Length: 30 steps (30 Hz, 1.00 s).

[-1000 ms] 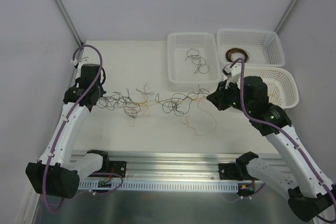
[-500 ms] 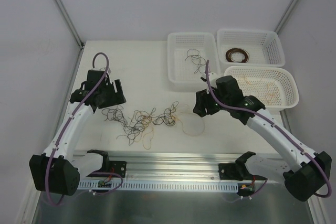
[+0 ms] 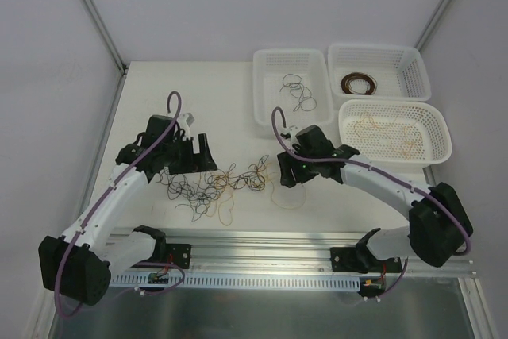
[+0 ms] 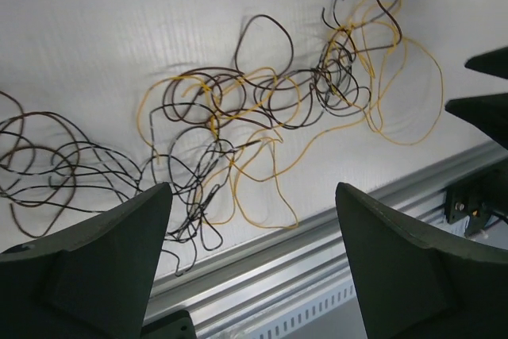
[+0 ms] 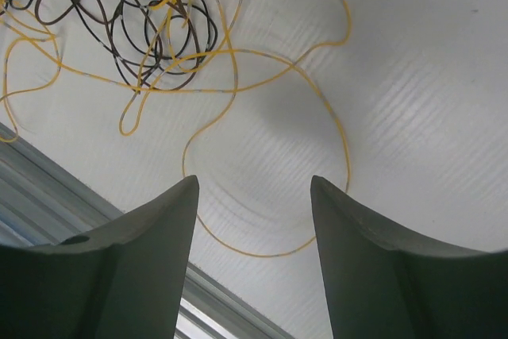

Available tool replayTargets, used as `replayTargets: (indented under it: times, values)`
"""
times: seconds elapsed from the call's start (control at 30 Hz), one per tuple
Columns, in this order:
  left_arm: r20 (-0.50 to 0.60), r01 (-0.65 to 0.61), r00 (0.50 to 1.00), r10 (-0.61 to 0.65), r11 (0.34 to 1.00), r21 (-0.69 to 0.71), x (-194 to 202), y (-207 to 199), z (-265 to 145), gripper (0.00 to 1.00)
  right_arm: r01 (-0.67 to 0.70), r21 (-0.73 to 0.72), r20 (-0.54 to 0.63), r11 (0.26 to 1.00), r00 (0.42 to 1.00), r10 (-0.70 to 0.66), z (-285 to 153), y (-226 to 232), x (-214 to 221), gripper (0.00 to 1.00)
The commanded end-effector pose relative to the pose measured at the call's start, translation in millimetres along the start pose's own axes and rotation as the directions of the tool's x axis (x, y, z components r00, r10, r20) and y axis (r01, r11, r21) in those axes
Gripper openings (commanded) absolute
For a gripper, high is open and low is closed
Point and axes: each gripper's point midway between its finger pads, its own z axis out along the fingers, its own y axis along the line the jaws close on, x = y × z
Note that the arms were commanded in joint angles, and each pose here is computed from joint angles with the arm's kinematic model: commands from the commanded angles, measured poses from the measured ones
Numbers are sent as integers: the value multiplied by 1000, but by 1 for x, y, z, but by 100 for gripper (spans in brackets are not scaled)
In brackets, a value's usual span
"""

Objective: Untangle the cables

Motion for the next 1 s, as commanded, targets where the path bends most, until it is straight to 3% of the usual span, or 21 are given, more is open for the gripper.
replayTargets:
  times: [0.0, 0.2, 0.33, 0.6, 0.77, 0.87, 0.97]
  values:
    - [-4, -14, 1000, 14, 1000, 23, 8, -14, 6, 85, 49, -59, 113, 997, 993, -42, 10, 16, -40, 62]
    - [-31, 29, 999, -29, 1000, -10, 24, -5, 17, 84, 318, -181, 149, 931, 944, -293, 24, 62, -48, 62]
    - [-20, 61, 998, -63, 996, -57, 28, 5, 20, 84, 421, -244, 165, 873, 906, -391, 29, 92, -55, 61]
    - [-35, 81, 996, -85, 992, -101, 38, 17, 26, 83, 463, -363, 131, 809, 884, -448, 54, 123, -47, 57]
    - [-19, 78, 997, -80, 993, -90, 36, 15, 23, 83, 451, -375, 94, 810, 887, -451, 73, 123, -44, 54]
    - [-15, 77, 997, -78, 993, -87, 36, 15, 22, 83, 449, -379, 87, 809, 888, -452, 76, 125, -42, 47]
    - [-12, 74, 997, -75, 994, -79, 36, 14, 22, 83, 462, -369, 120, 807, 884, -451, 63, 128, -52, 24]
